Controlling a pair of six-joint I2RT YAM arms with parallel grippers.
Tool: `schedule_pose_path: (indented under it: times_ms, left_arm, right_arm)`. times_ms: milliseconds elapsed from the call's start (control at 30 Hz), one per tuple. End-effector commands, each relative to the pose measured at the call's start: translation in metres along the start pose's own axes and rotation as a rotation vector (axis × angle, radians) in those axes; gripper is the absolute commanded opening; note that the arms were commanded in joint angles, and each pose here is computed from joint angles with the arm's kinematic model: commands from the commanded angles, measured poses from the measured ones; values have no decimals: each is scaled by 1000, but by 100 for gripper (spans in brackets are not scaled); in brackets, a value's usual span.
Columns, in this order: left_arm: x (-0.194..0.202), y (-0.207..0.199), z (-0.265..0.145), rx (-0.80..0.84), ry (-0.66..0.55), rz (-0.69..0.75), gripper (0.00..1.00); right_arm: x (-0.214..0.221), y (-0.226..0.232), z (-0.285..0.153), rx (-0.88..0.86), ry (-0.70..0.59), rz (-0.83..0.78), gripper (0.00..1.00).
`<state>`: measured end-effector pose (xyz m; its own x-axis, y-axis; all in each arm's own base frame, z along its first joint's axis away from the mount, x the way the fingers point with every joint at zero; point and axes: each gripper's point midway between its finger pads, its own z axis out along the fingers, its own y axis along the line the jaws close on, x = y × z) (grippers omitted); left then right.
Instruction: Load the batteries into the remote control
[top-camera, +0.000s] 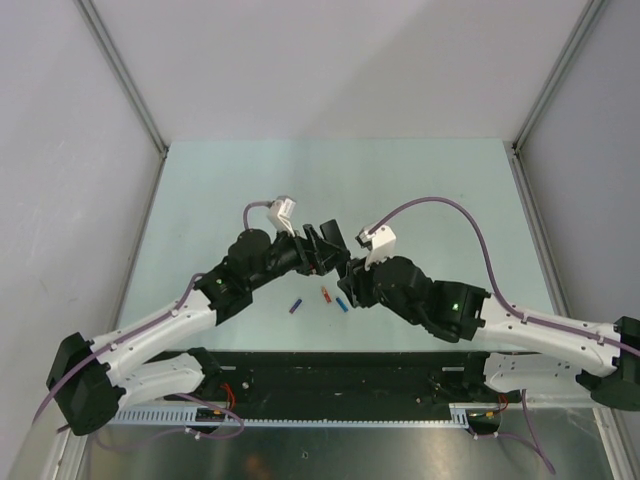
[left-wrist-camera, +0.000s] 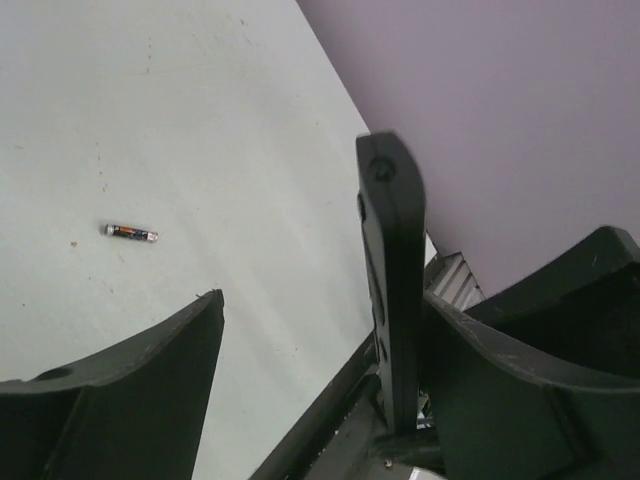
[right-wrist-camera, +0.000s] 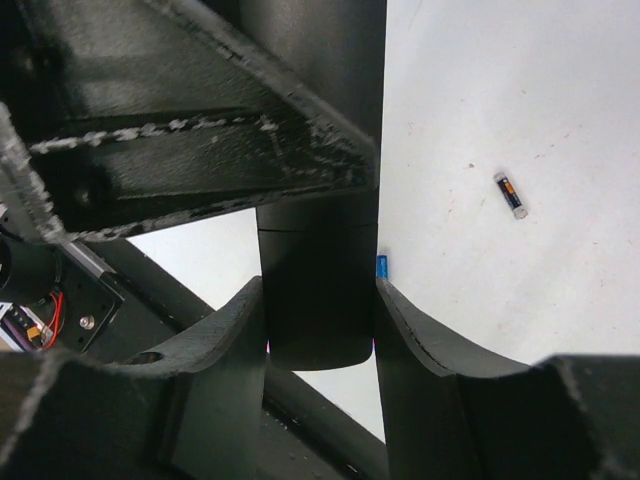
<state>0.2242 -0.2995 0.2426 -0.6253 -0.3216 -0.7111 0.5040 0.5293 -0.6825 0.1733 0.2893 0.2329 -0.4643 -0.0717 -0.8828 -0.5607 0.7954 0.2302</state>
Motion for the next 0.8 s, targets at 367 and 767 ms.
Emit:
schedule_pose_path:
  times_ms: [367,767]
  left_arm:
    - [-26,-33,2,113,-85,7,41]
    - [-27,-34,0,123,-96,13,0]
  right_arm:
    - [-32,20,-8,-38,-97,38,32]
    - [-32,18,-14,-43,-91,52,79]
